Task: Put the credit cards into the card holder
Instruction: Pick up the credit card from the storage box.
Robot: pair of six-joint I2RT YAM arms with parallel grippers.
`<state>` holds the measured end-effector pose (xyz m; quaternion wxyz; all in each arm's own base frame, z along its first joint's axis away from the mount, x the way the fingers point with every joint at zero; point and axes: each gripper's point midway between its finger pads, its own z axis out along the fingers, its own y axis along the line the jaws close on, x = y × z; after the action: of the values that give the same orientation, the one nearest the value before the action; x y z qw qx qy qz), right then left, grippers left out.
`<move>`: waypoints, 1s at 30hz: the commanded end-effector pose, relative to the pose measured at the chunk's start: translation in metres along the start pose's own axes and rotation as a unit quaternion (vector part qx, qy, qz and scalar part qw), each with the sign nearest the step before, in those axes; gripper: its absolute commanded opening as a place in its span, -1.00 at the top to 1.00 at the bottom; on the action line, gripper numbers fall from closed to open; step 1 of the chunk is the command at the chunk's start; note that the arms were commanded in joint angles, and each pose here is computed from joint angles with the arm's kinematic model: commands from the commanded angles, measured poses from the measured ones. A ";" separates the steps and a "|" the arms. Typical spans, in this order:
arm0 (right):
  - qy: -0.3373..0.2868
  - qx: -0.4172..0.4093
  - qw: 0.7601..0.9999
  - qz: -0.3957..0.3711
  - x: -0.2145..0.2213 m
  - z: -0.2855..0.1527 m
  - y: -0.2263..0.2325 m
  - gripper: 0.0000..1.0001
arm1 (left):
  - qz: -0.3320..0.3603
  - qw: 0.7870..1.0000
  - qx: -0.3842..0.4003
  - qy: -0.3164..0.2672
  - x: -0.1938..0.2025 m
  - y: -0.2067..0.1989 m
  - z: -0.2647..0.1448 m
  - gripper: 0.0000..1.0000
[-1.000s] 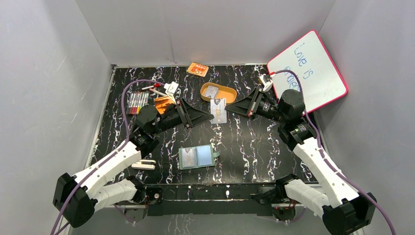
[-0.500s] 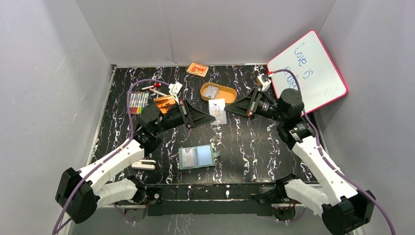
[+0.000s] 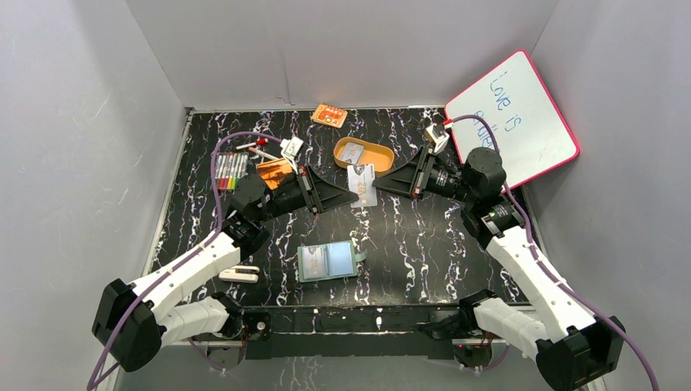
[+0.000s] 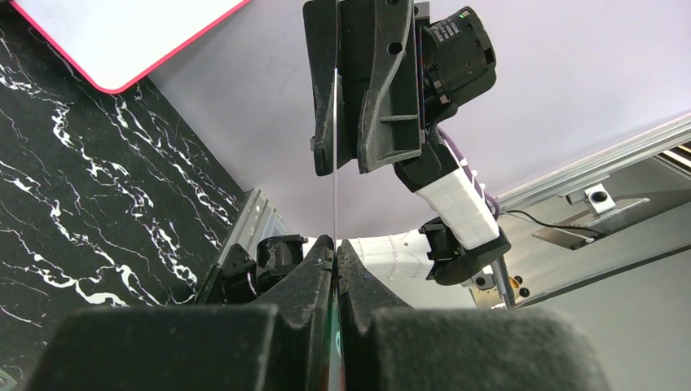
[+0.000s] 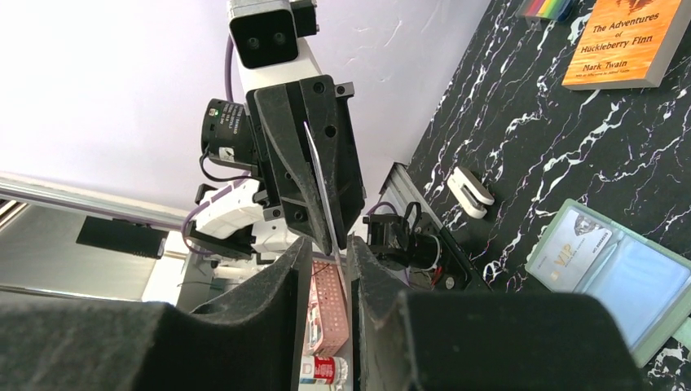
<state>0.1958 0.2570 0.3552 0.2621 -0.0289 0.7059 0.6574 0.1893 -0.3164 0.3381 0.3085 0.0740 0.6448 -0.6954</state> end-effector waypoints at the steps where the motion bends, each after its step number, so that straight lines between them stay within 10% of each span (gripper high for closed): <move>1: 0.009 -0.033 0.999 -0.037 0.000 -0.002 0.017 0.41 | 0.010 0.999 0.028 -0.014 -0.005 -0.016 -0.004 1.00; 21: 0.026 -0.049 0.998 -0.040 0.005 -0.001 0.018 0.52 | -0.024 0.998 0.051 -0.008 -0.003 -0.017 0.001 1.00; 26: 0.027 -0.050 0.997 -0.045 0.006 -0.002 0.019 0.91 | -0.026 0.998 0.049 -0.008 -0.003 -0.015 0.003 1.00; 27: 0.023 -0.048 0.997 -0.048 0.005 -0.002 0.018 1.00 | -0.024 0.999 0.049 -0.007 -0.003 -0.014 0.003 0.87; 30: 0.008 -0.022 0.997 -0.069 0.001 -0.004 0.014 1.00 | -0.018 0.999 0.036 -0.011 -0.001 -0.010 -0.003 -0.36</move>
<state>0.1880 0.2597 0.3580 0.2551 -0.0643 0.6966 0.6675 0.1904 -0.3198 0.3435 0.2875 0.0544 0.6242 -0.7244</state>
